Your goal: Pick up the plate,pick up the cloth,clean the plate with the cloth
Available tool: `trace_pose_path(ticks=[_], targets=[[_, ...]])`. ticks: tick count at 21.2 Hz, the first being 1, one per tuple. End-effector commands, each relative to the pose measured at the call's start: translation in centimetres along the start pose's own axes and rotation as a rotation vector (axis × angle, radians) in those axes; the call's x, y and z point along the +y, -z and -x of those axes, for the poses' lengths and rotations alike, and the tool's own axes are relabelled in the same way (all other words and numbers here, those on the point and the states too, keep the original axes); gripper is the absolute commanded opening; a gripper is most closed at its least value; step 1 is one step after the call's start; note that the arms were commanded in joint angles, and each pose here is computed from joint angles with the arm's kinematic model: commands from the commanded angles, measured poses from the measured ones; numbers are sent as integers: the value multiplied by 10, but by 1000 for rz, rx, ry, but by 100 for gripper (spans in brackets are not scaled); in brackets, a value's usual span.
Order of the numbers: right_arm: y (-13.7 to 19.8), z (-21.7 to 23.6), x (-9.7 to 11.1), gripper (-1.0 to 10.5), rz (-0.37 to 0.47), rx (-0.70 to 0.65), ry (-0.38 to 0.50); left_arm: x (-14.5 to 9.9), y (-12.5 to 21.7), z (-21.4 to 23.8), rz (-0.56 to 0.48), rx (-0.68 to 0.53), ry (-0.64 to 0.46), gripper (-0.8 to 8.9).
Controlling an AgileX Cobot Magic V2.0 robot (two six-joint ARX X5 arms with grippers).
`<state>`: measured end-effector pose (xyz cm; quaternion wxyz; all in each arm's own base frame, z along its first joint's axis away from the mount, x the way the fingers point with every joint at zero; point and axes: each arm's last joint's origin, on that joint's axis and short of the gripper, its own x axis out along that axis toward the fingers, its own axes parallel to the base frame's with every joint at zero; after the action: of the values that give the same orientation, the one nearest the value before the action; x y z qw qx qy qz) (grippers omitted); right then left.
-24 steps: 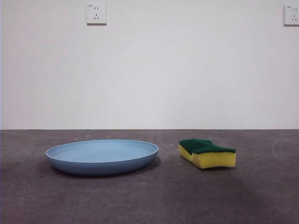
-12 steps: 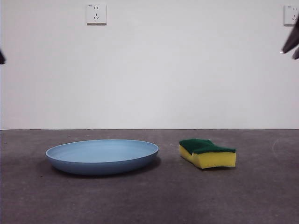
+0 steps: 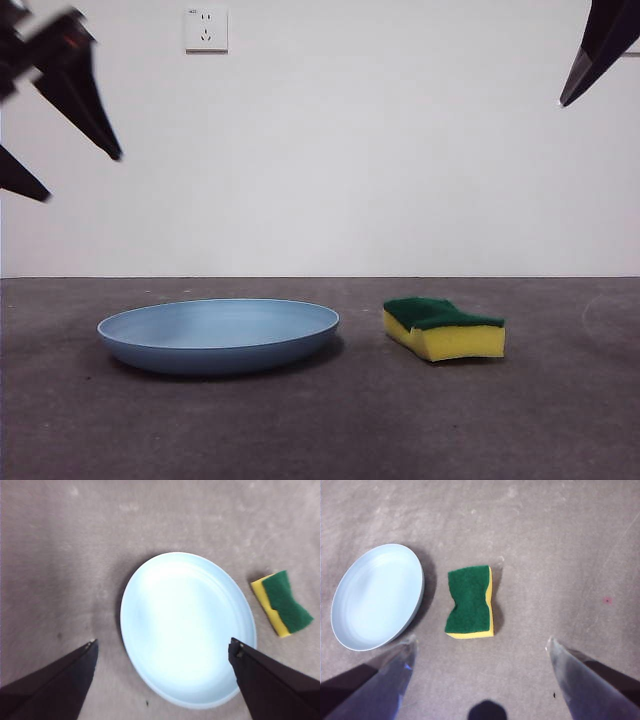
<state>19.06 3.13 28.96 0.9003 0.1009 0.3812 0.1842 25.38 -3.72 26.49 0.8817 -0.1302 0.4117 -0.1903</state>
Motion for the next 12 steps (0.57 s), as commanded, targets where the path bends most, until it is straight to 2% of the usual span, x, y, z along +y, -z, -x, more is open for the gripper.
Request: trace_pose_path(ticks=[1, 5, 12], targets=[[0, 1, 0, 445, 8, 2, -2, 5, -9, -29, -9, 76, -34, 436], [1, 1, 0, 442, 4, 14, 0, 13, -12, -78, -9, 185, -80, 435], [1, 1, 0, 442, 4, 14, 0, 28, 9, -132, 15, 330, -104, 435]])
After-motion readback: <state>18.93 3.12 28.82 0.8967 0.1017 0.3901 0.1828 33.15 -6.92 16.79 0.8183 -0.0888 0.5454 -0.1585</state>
